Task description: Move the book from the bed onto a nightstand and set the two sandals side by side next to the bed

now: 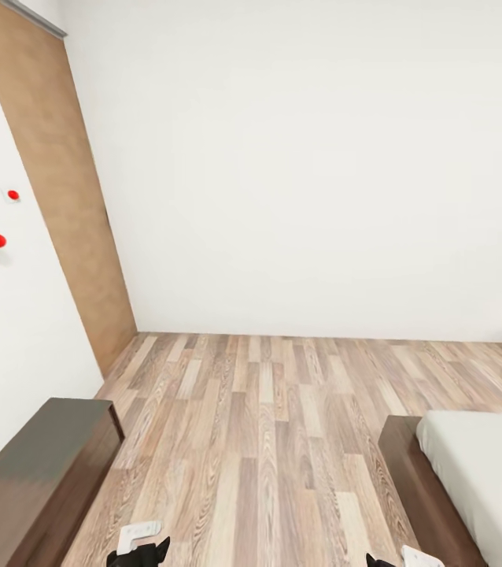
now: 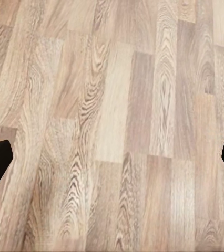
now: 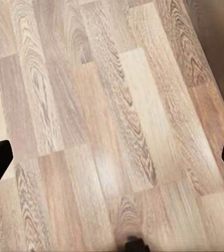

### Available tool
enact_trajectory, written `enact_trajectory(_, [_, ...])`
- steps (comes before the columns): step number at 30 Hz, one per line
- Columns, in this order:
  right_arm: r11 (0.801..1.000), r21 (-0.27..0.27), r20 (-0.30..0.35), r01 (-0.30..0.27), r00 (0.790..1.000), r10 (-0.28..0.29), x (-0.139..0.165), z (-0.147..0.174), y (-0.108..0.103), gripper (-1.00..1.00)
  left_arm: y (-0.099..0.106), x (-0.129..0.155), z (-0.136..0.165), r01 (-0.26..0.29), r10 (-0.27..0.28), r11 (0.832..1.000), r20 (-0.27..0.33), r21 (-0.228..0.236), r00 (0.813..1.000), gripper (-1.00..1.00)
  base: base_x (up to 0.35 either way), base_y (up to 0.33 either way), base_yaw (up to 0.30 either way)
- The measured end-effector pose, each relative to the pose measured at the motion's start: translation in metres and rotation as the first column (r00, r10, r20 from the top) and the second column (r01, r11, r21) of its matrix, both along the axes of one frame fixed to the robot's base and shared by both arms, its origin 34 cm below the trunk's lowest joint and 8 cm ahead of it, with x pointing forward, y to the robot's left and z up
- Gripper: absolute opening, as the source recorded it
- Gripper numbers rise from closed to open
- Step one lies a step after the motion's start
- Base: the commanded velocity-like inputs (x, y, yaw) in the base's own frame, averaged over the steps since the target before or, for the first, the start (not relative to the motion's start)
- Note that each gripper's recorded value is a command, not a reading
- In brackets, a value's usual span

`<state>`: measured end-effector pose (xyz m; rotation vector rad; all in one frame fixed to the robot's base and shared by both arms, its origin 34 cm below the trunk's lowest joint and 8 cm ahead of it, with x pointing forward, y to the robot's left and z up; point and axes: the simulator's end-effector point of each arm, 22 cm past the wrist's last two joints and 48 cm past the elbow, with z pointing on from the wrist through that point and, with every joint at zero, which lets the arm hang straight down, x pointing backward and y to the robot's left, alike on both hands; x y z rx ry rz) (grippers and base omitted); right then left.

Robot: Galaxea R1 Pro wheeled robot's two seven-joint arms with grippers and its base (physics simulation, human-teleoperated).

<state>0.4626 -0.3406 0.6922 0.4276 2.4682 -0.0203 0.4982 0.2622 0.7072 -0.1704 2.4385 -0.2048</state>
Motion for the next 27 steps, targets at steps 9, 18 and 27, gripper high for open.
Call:
enact_trajectory(9, [1.000,0.000,-0.004,0.000,1.000,0.000,-0.0011,-0.0013,0.0000,1.00,0.0001,-0.0012,-0.0015,0.000,0.000,1.000,-0.004,0.000,1.000,1.00,0.000,0.000,-0.222])
enact_trajectory(18, [1.000,0.000,-0.008,-0.001,1.000,0.001,-0.0023,-0.0027,0.0005,1.00,0.0001,-0.0022,-0.0028,0.000,0.000,1.000,-0.007,0.000,1.000,1.00,0.000,0.000,-0.222])
enact_trajectory(27, [1.000,0.000,-0.011,0.000,1.000,0.000,-0.0034,-0.0039,0.0003,1.00,0.0001,-0.0034,-0.0043,0.000,0.000,1.000,-0.011,0.000,1.000,1.00,0.000,0.000,-0.221])
